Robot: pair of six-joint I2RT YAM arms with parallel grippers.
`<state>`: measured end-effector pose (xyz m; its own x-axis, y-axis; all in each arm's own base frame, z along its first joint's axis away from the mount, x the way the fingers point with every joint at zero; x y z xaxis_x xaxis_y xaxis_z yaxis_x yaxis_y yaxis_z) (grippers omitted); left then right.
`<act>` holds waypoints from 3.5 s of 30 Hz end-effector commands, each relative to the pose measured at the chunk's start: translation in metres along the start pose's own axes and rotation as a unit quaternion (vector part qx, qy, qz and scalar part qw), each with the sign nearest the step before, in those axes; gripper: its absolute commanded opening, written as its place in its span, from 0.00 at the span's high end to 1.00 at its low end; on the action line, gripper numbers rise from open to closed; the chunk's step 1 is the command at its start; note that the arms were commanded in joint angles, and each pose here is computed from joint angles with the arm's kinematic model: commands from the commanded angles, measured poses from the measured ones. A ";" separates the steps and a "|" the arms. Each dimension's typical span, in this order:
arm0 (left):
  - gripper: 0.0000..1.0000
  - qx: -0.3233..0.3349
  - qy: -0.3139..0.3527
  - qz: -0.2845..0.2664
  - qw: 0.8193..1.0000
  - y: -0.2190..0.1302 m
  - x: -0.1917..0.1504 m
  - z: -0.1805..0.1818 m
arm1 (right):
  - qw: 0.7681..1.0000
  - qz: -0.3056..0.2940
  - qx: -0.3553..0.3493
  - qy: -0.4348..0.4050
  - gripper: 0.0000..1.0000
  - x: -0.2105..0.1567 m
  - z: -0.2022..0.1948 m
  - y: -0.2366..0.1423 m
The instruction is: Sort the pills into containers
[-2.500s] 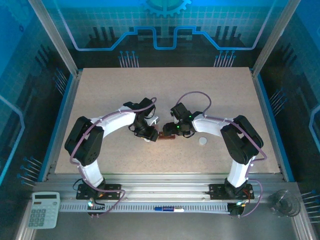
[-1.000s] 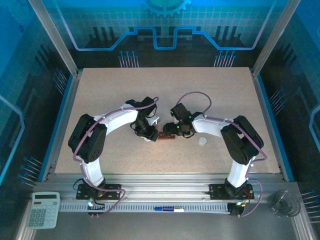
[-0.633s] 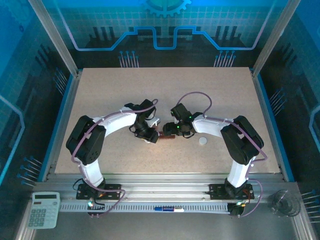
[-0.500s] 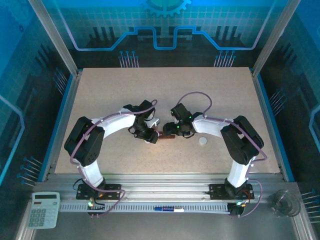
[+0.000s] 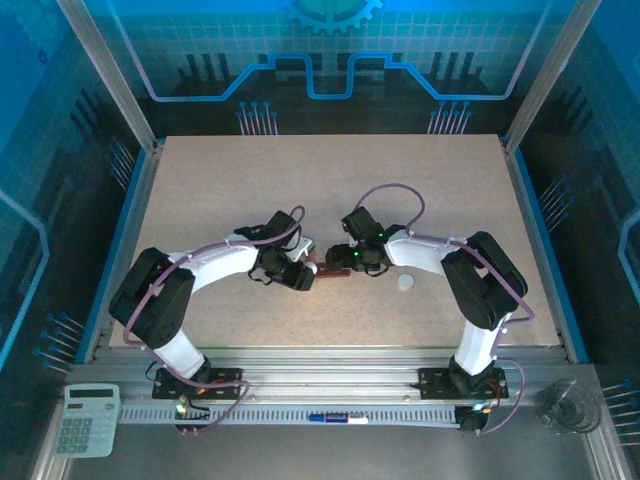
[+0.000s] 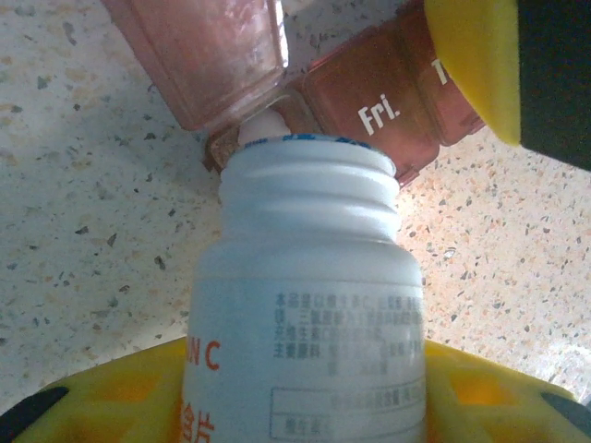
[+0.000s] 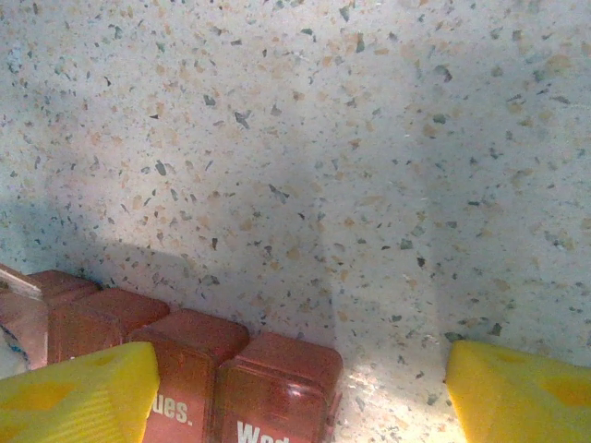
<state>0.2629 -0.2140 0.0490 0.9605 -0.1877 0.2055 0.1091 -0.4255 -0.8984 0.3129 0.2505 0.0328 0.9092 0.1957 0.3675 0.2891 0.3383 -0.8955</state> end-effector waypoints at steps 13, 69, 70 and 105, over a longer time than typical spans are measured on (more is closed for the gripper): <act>1.00 -0.071 0.017 -0.171 0.982 -0.012 0.027 -0.016 | 0.998 0.062 -0.001 0.011 0.16 -0.036 -0.001 0.020; 1.00 -0.283 0.313 -0.627 0.655 -0.281 0.121 -0.179 | 0.988 0.101 -0.086 0.076 0.25 -0.061 -0.129 -0.076; 1.00 -0.284 0.315 -0.628 0.652 -0.282 0.121 -0.180 | 0.988 0.104 -0.085 0.076 0.26 -0.063 -0.129 -0.075; 1.00 -0.299 0.308 -0.603 0.672 -0.268 0.105 -0.178 | 0.978 0.148 -0.143 0.039 0.42 -0.086 -0.126 -0.051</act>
<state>0.3025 -0.2785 0.3695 -0.0166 0.3406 0.9401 0.4496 -0.8372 0.3113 0.2638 0.0988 0.0230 0.9805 0.1670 0.1040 0.1027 0.0168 -0.9946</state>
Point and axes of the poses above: each hand's point on the last joint's axis, 136 mm out from that joint toward the fingers, its own y axis out along the fingers, its own z axis along the line the jaws close on, x = y × z, the point moved 1 cm from there along -y, back along the fingers, and after that the axes turned 9 degrees about -y, right-handed, at the moved point
